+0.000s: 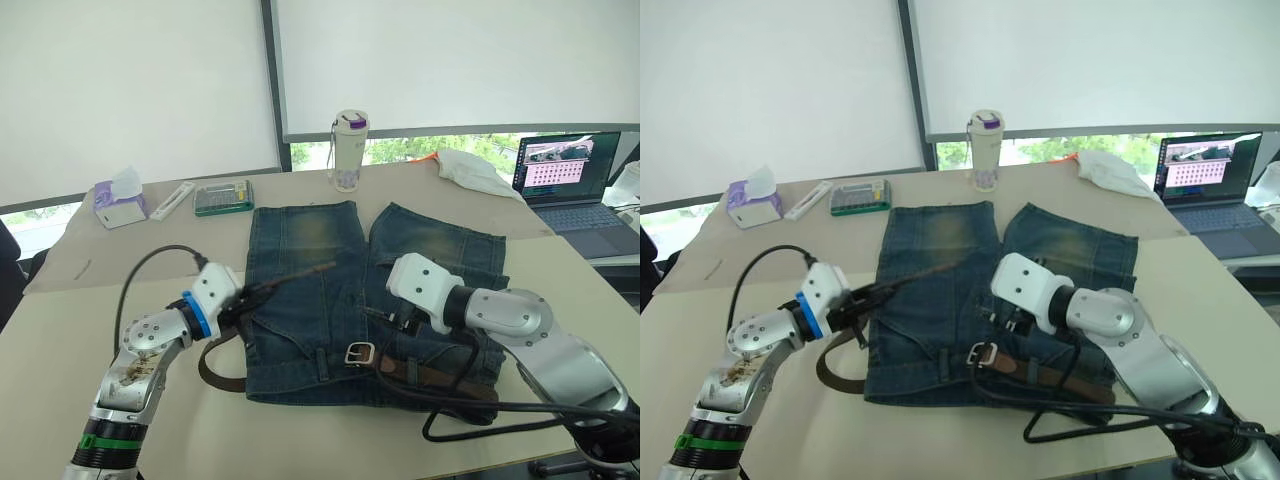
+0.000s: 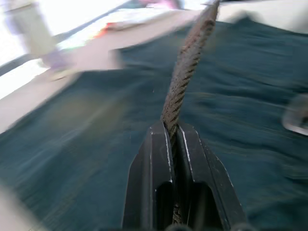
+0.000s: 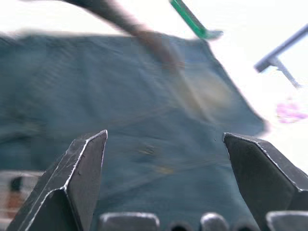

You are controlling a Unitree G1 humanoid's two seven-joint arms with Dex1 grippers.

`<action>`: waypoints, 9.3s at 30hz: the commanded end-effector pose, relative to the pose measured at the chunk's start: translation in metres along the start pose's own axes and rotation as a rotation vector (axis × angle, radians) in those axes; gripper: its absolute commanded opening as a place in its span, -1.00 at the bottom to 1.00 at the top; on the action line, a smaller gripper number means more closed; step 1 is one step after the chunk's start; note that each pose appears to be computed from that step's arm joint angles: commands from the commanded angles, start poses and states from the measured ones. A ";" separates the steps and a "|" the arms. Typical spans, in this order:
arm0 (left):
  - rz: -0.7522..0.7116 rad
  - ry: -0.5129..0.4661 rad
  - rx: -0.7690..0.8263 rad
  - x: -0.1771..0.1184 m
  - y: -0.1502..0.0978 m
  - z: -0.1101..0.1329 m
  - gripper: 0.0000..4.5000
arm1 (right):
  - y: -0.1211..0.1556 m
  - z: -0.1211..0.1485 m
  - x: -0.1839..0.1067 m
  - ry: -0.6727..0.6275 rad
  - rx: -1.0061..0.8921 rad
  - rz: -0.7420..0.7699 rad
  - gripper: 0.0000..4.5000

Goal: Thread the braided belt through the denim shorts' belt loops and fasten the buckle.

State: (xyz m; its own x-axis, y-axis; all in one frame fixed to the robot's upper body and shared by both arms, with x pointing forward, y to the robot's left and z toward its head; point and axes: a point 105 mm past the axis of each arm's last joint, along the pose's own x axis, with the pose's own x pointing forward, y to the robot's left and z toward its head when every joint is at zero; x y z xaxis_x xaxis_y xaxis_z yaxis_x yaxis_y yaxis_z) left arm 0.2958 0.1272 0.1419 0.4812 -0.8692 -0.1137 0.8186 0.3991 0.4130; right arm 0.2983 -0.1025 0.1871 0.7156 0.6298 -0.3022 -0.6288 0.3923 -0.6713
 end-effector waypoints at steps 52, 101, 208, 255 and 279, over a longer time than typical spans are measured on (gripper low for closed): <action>-0.116 -0.153 -0.108 0.036 -0.006 0.020 -0.39 | 0.026 0.011 -0.013 0.014 -0.111 0.170 -1.00; 0.362 -0.208 -1.843 0.019 -0.016 0.006 0.36 | 0.035 0.018 -0.007 -0.211 -0.604 -0.069 -1.00; 0.327 0.001 -1.918 0.000 -0.061 -0.041 -1.00 | 0.094 -0.008 0.022 -0.122 -0.365 0.223 -0.99; 0.203 0.094 -1.972 0.053 -0.008 -0.036 -1.00 | 0.090 -0.034 0.014 0.052 -0.154 0.322 -0.99; 0.191 0.183 -1.897 0.052 -0.036 -0.029 -1.00 | 0.104 -0.045 -0.004 0.201 0.150 0.364 -0.38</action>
State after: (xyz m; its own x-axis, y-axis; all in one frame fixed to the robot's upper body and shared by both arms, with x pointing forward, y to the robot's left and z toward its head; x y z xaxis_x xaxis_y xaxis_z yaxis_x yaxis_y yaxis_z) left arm 0.3052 0.0786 0.0876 0.5309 -0.7707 -0.3525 -0.1453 0.3270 -0.9338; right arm 0.2427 -0.0957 0.0900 0.4651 0.6122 -0.6395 -0.8834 0.2743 -0.3799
